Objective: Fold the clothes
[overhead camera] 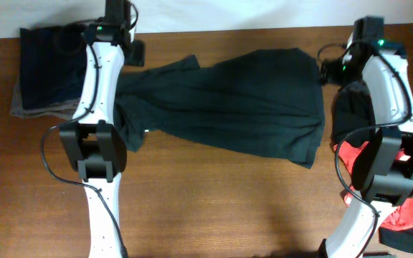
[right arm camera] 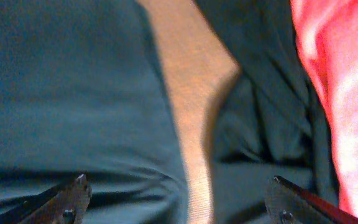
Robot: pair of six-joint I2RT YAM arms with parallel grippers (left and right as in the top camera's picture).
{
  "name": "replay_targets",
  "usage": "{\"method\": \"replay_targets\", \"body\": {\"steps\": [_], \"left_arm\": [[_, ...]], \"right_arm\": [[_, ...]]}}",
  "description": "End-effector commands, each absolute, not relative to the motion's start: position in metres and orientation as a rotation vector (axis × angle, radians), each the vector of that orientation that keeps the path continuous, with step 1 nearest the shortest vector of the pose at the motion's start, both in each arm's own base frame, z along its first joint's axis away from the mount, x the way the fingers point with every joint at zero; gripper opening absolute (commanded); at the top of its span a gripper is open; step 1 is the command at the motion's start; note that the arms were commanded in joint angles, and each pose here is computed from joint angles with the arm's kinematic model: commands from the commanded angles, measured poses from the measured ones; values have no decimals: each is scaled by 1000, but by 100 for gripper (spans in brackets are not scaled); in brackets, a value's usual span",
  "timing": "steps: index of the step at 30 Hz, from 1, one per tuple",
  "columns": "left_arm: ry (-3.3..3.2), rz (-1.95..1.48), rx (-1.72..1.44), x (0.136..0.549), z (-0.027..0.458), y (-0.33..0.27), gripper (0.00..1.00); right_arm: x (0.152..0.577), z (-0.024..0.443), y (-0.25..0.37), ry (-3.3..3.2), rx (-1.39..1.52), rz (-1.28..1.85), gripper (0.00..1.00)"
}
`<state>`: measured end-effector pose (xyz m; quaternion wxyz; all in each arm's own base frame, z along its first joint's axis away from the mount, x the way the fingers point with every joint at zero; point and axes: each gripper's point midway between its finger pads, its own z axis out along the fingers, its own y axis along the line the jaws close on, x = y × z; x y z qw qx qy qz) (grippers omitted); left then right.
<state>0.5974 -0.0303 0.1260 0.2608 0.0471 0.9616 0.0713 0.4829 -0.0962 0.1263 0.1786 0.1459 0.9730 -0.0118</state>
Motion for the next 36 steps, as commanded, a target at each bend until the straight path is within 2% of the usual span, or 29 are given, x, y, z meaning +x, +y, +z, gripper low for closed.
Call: {"method": "replay_targets", "body": {"steps": [1,4,9,12,17,36], "left_arm": [[2539,-19,219,605,141,-77,72],[2492,-134,276,612,143,-106,73],[2388,-162,322,629,149,-142,80],[2310,-178,373,641,147,-169,80],[2277,-169,502,651,102,-202,80],[2381,-95,577,643,41,-197,79]], "right_arm": [[495,149,-70,2695,363,194,96],[495,149,-61,2697,348,268,96],[491,147,-47,2723,323,306,97],[488,146,-35,2744,285,313,98],[477,141,-12,2806,98,302,99],[467,138,-11,2853,66,290,99]]}}
